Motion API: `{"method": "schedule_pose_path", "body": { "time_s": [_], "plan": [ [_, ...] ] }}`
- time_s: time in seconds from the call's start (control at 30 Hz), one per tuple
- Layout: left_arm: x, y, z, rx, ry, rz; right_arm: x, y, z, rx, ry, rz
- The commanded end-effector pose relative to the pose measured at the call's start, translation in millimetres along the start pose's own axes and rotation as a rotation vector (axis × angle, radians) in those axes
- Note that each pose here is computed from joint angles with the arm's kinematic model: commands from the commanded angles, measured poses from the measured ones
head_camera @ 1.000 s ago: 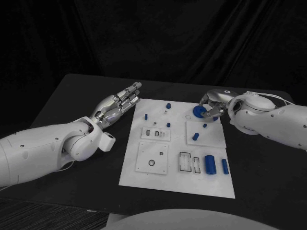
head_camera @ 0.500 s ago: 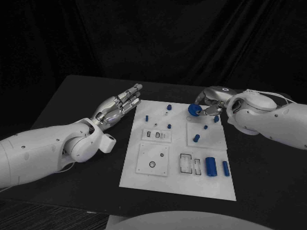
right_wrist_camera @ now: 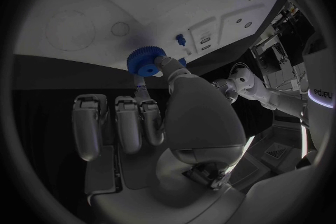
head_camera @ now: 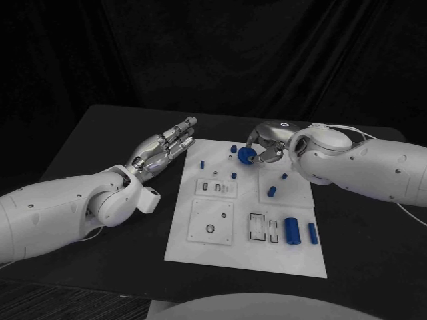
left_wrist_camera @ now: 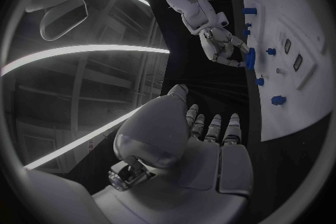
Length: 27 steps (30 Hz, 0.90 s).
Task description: Assemble the parts on the task board
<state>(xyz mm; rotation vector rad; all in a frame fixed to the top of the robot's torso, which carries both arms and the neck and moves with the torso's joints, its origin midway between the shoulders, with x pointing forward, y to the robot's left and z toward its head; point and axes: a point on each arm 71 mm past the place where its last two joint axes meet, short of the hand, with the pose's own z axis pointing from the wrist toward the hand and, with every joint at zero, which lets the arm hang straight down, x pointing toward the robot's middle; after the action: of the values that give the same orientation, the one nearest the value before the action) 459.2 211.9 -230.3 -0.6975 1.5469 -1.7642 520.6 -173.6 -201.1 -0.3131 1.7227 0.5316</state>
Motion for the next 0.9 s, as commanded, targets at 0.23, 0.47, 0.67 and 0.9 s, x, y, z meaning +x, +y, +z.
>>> {"method": "schedule_pose_path", "body": {
  "time_s": [0.23,0.47,0.67,0.9],
  "plan": [
    [2.5,-0.5,1.4,0.013,0.015,-0.011,6.4,13.8,16.0,-0.033,0.034,-0.015],
    [3.2,-0.1,2.5,0.012,0.018,-0.012,8.8,19.3,22.0,-0.034,0.057,-0.02],
    [3.5,0.0,3.0,0.012,0.019,-0.013,10.3,21.1,26.6,-0.03,0.073,-0.025],
    [4.1,0.3,3.8,0.012,0.022,-0.014,12.1,23.2,29.9,-0.034,0.071,-0.025]
  ]
}}
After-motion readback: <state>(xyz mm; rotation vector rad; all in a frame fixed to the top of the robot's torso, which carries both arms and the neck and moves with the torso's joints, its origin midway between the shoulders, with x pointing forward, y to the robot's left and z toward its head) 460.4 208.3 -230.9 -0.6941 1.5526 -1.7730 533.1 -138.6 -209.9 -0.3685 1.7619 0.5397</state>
